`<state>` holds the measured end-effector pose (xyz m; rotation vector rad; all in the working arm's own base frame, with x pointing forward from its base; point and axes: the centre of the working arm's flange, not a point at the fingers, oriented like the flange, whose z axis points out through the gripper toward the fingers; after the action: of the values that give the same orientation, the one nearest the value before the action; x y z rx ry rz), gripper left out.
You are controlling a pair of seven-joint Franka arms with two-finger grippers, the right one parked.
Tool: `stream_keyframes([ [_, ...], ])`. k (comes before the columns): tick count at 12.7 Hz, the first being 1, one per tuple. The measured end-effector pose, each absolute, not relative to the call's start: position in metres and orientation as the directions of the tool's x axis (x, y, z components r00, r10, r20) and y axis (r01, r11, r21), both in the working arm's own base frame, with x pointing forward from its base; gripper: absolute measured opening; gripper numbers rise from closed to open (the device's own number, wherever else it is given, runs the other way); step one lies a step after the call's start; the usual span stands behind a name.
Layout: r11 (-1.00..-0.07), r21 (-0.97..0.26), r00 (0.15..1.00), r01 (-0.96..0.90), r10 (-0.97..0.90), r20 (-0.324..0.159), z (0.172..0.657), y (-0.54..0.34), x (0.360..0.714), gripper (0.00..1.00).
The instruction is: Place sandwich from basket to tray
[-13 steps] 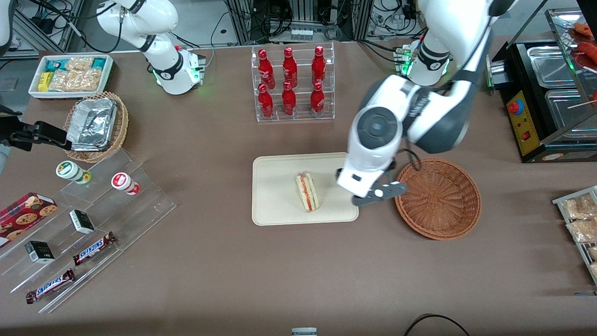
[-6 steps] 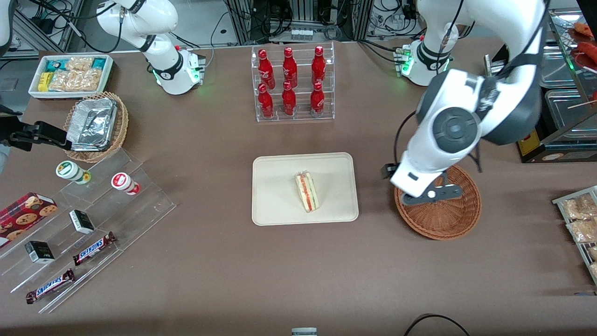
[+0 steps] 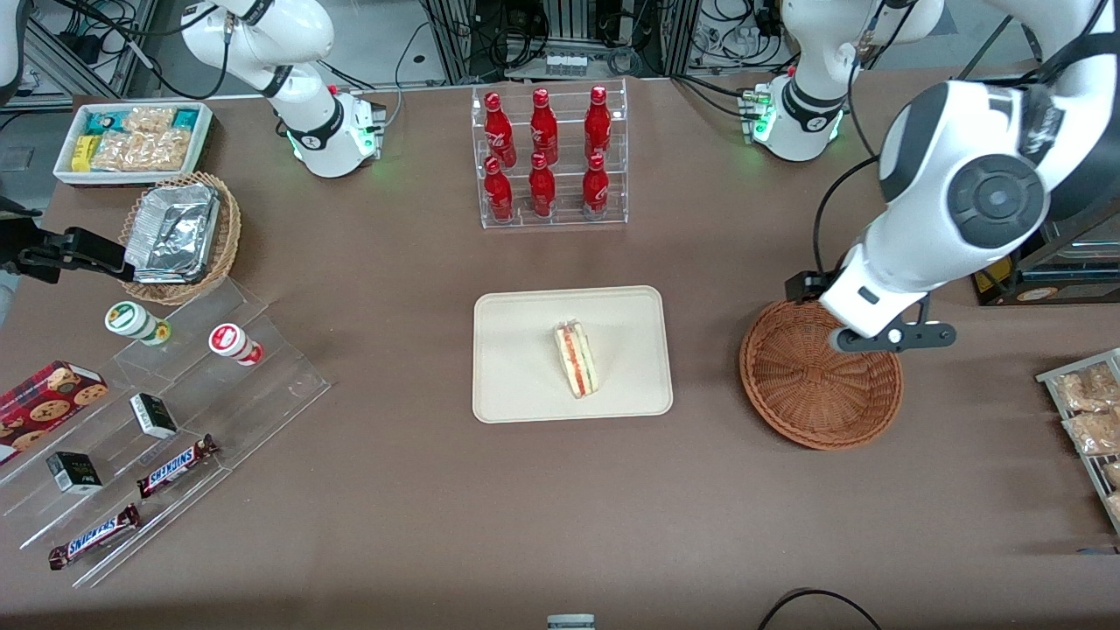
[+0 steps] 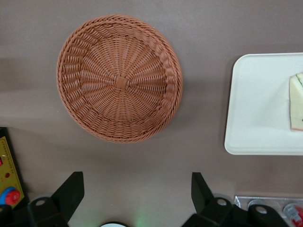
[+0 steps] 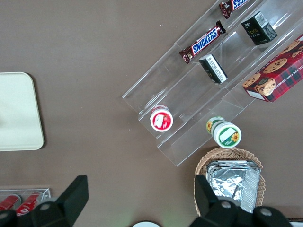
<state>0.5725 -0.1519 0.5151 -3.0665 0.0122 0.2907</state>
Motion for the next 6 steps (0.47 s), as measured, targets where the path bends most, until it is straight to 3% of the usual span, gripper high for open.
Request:
stream_keyframes([
  [6, -0.993, -0.024, 0.979, -0.112, -0.106, -0.172, 0.567, -0.099, 0.541, 1.0],
])
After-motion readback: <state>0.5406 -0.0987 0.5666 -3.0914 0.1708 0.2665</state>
